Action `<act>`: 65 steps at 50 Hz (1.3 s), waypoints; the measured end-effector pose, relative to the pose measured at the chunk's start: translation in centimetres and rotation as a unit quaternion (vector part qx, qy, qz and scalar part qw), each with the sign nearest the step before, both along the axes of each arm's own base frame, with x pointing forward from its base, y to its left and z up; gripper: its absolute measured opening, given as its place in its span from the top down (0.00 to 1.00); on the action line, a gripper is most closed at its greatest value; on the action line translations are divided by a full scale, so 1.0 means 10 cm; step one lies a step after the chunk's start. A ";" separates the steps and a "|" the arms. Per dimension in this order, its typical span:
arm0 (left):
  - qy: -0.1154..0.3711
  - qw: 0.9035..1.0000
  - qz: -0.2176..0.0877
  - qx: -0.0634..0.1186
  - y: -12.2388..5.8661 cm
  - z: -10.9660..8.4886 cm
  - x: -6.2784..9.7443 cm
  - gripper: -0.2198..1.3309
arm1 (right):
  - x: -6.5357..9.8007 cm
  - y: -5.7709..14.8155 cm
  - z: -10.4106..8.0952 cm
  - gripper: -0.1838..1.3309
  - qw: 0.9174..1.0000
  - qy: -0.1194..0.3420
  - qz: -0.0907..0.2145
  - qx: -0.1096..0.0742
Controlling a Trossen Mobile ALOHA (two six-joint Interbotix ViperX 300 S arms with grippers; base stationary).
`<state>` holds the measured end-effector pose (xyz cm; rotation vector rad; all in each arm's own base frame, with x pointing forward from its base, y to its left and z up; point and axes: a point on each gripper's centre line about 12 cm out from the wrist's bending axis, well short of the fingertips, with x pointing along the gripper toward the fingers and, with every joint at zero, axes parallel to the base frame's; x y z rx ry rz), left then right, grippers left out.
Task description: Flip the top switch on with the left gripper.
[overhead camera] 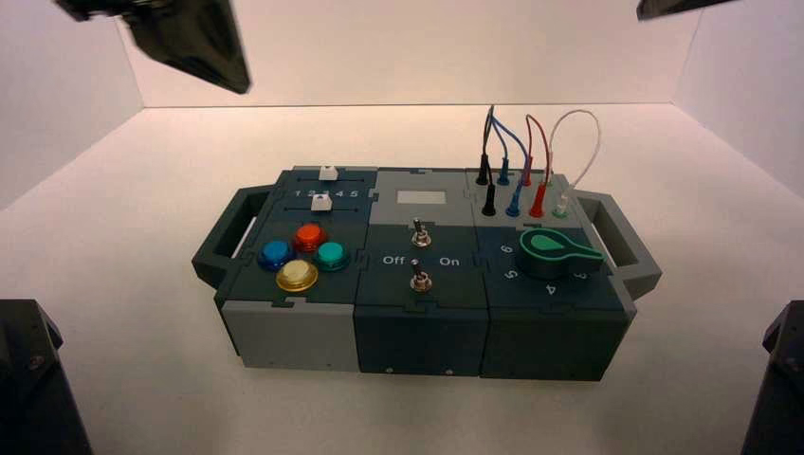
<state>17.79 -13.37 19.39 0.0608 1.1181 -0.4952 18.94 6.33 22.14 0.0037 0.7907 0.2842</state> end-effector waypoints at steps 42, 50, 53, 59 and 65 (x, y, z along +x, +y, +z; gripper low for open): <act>0.127 0.991 -0.002 0.038 -0.71 -0.30 -0.09 0.96 | -0.37 0.47 -0.16 0.97 0.986 0.088 0.141 -0.009; 0.158 0.985 -0.016 0.070 -1.01 -0.45 -0.04 0.96 | -0.36 0.47 -0.18 0.97 0.985 0.095 0.141 -0.012; 0.168 0.982 -0.017 0.081 -1.05 -0.51 -0.02 0.96 | -0.34 0.48 -0.24 0.97 0.985 0.110 0.134 -0.014; 0.173 0.981 -0.017 0.086 -1.08 -0.53 -0.01 0.96 | -0.29 0.49 -0.37 0.97 0.981 0.143 0.125 -0.026; 0.172 0.981 -0.017 0.084 -1.08 -0.52 -0.01 0.96 | -0.23 0.51 -0.61 0.97 0.972 0.198 0.117 -0.049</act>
